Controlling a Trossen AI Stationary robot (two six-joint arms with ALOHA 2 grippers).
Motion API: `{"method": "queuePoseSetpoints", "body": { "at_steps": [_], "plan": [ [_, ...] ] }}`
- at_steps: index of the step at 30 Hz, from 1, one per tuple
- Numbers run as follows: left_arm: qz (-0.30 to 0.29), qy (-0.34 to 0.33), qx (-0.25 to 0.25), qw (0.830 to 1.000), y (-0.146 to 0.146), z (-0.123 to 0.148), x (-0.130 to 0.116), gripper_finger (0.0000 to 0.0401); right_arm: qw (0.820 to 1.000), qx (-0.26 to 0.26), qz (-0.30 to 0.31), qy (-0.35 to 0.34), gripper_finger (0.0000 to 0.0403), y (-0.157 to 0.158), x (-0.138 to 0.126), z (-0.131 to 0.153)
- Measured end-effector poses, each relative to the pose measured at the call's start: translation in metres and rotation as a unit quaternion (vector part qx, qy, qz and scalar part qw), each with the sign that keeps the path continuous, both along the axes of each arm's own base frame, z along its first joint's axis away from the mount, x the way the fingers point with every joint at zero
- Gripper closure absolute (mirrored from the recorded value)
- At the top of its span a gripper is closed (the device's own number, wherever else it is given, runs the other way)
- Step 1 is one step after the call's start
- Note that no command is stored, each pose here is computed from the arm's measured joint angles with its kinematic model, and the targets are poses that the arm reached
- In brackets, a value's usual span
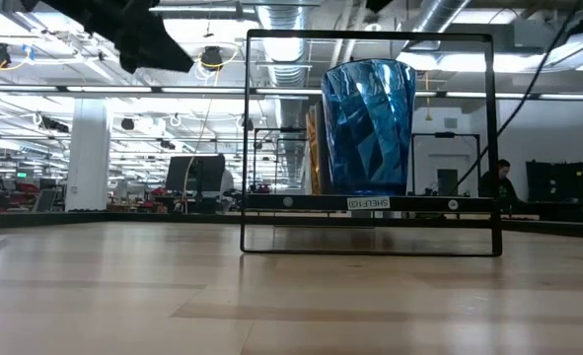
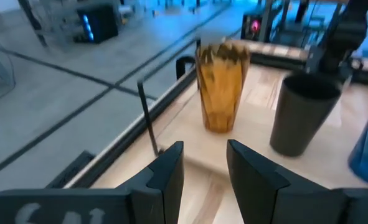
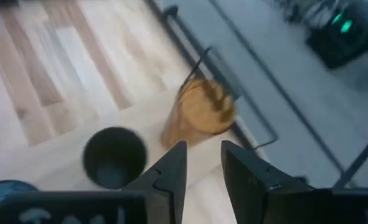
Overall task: Stack small to large cups/mugs on shelf
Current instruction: Return to Home Position
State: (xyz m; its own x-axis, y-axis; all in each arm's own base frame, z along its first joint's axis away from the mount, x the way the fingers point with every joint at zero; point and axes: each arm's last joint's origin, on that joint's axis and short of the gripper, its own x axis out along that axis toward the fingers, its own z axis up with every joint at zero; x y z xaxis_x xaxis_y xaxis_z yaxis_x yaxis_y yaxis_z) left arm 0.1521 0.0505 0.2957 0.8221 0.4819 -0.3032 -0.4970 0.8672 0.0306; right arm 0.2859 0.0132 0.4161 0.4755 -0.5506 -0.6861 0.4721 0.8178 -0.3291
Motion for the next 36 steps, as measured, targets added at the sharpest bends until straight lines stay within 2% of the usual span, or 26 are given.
{"method": "queuePoseSetpoints", "body": {
  "at_steps": [4,11,15,19,22,26,30,34,36],
  "plan": [
    [0.000,-0.049,0.014,0.999,0.001,0.009,0.002,0.0287,0.998,-0.034,0.034,-0.030,0.0282,-0.006,-0.025,0.005],
    [0.011,-0.103,-0.001,0.995,0.001,0.017,0.004,0.0287,0.992,-0.057,0.061,-0.092,0.0282,-0.020,-0.072,-0.017],
    [0.017,-0.116,-0.023,0.993,0.001,0.017,0.004,0.0287,0.977,-0.054,0.102,-0.177,0.0282,-0.026,-0.096,-0.031],
    [0.032,-0.124,-0.030,0.991,0.002,0.017,0.003,0.0287,0.961,-0.084,0.124,-0.233,0.0282,-0.032,-0.119,-0.048],
    [0.040,-0.119,-0.013,0.992,0.003,0.018,0.004,0.0287,0.954,-0.108,0.121,-0.254,0.0282,-0.036,-0.137,-0.063],
    [0.025,-0.107,0.025,0.994,0.004,0.019,0.008,0.0287,0.939,-0.095,0.139,-0.299,0.0282,-0.040,-0.158,-0.082],
    [0.006,-0.093,0.056,0.994,0.004,0.018,0.013,0.0287,0.922,-0.111,0.125,-0.349,0.0282,-0.042,-0.176,-0.097],
    [0.048,-0.073,0.064,0.994,0.011,0.003,0.009,0.0287,0.912,-0.128,0.107,-0.374,0.0282,-0.044,-0.190,-0.108],
    [0.052,-0.094,0.062,0.992,0.012,-0.008,0.004,0.0287,0.909,-0.121,0.101,-0.385,0.0282,-0.044,-0.194,-0.114]
  ]
}}
